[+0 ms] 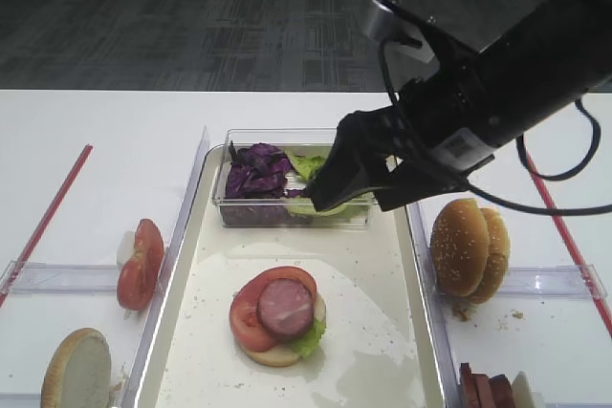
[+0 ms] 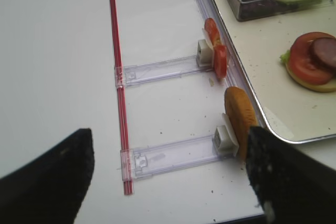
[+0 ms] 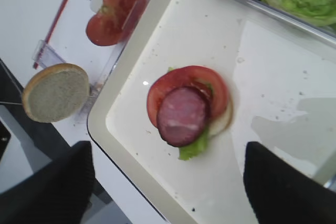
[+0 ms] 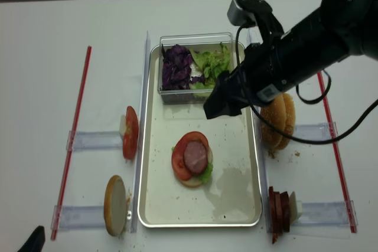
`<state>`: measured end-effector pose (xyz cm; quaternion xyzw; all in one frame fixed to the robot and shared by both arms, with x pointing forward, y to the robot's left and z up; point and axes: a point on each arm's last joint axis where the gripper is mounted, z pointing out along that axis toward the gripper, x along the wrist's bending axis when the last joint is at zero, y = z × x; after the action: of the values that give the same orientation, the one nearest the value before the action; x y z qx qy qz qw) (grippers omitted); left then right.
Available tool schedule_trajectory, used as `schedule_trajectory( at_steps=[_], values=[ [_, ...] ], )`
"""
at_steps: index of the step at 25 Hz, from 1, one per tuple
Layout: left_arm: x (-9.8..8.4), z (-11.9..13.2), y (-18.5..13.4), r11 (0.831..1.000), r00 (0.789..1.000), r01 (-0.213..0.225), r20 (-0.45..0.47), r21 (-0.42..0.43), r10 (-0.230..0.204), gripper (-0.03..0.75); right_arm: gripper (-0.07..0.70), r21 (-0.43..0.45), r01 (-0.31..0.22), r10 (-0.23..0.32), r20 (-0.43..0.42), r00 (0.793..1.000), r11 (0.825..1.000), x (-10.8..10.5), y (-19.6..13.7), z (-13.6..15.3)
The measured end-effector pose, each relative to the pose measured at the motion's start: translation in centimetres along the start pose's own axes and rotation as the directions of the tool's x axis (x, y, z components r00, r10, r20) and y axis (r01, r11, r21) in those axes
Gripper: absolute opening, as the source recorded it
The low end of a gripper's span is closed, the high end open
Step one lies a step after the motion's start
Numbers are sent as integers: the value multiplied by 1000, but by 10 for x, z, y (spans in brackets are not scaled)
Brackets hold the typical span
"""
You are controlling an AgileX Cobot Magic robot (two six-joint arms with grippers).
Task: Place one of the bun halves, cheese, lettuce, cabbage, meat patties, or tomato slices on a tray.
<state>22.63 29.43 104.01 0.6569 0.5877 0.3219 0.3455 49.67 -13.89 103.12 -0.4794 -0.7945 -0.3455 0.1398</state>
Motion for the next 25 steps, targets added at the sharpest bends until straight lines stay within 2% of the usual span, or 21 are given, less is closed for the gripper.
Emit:
schedule_trajectory(
  at_steps=[7,13,18,22,25],
  values=[
    [0,0,0,1000,1000,0,0,0,0,545,601,143,-28,1,185,983,989,1,4,-25],
    [0,0,0,1000,1000,0,0,0,0,545,603,236,-64,-1,267,964,970,-3,-1,-32],
    [0,0,0,1000,1000,0,0,0,0,545,603,308,-100,-24,372,928,946,-12,-8,-38],
    [0,0,0,1000,1000,0,0,0,0,545,603,321,-116,-47,459,887,940,-20,-10,-42],
    [0,0,0,1000,1000,0,0,0,0,545,603,325,-118,-64,499,864,938,-23,-10,-44]
  ],
)
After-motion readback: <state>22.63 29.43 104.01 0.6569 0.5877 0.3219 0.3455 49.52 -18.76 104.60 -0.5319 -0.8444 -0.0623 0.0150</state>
